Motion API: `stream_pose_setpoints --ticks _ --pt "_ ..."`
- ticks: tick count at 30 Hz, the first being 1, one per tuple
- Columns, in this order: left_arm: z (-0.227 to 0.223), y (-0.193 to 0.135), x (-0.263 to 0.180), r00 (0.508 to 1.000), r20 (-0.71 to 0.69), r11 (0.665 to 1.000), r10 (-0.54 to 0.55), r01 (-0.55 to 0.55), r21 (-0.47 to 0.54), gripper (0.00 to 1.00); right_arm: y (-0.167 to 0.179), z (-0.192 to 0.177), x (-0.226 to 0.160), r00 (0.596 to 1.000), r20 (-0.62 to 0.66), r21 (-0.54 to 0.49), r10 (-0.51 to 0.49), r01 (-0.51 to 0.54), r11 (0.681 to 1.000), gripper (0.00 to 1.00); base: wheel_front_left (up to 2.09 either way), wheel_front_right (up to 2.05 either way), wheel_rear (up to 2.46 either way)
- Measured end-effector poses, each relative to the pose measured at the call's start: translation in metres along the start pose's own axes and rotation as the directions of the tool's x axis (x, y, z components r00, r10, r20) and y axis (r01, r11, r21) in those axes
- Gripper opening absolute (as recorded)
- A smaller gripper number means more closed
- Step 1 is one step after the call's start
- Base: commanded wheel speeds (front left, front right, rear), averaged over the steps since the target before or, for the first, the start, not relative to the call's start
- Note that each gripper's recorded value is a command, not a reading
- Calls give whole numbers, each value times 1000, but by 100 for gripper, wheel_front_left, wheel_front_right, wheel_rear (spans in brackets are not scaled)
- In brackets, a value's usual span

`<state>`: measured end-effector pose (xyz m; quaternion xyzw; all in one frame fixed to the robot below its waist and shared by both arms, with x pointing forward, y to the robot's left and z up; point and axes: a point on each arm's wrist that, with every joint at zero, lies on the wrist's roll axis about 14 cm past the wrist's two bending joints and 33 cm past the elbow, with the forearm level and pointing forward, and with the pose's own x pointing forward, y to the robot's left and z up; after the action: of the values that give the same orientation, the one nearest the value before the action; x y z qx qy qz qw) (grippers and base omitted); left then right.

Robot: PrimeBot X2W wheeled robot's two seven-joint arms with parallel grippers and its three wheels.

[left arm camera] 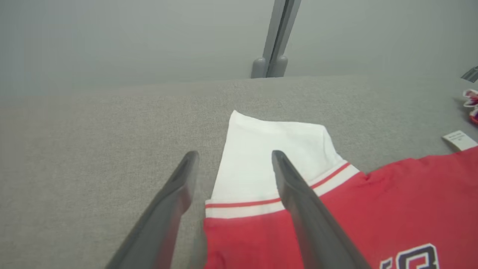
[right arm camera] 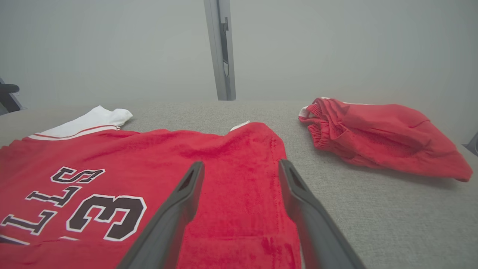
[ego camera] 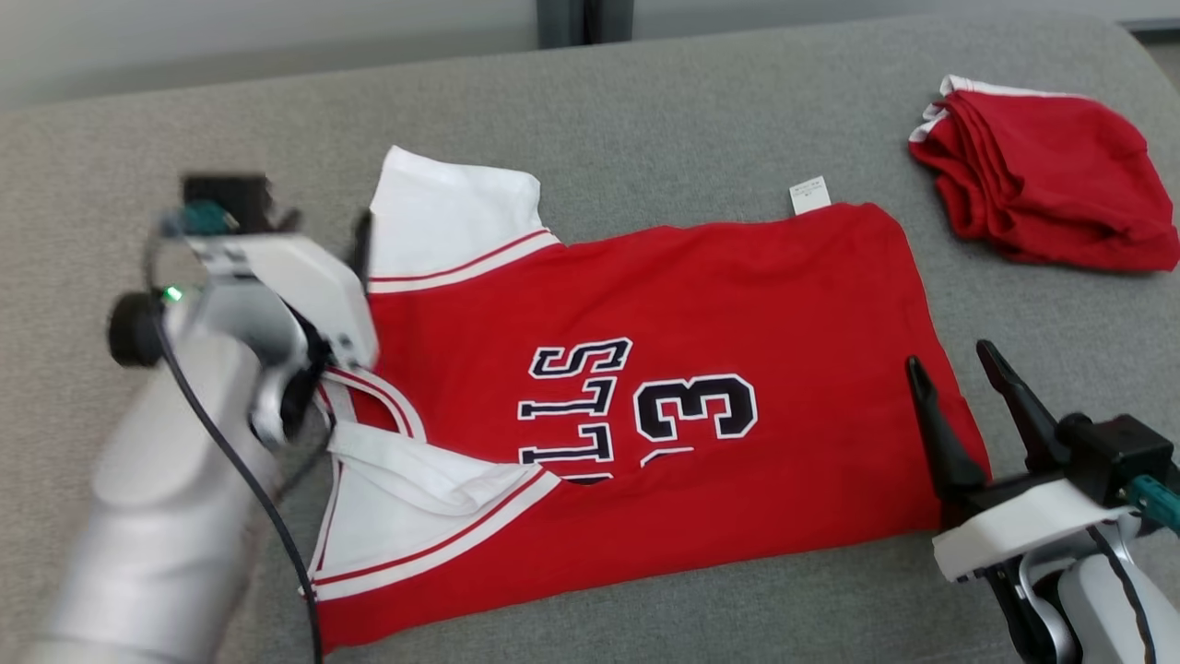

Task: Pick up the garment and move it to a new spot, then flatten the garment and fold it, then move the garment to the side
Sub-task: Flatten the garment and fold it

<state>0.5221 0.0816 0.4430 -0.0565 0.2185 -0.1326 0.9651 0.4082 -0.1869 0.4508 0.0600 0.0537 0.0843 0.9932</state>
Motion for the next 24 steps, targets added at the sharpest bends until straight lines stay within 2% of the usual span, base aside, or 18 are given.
stream_pose_setpoints --ticks 2,6,10,15,20,24 --pt "6 9 16 999 -54 999 10 -12 -52 100 -1 0 6 1000 0 -3 3 -3 1000 100 0 0 0" --pt "12 17 44 985 -172 998 2 -12 -59 100 -3 -5 14 1000 -10 2 -3 3 1000 100 0 0 0" --pt "14 10 70 962 -267 990 -51 14 -139 100 -4 -14 21 1000 -29 12 -10 10 1000 100 0 0 0" --pt "17 16 97 941 -337 995 -41 9 -98 100 -7 -22 31 999 -47 13 -14 14 1000 100 0 0 0" --pt "-12 16 113 885 -464 999 -36 12 -53 100 -14 -30 33 997 -69 17 -33 34 999 100 0 0 0" --pt "-14 17 128 878 -477 1000 -27 21 -17 100 -20 -37 33 995 -88 13 -49 50 999 100 0 0 0"
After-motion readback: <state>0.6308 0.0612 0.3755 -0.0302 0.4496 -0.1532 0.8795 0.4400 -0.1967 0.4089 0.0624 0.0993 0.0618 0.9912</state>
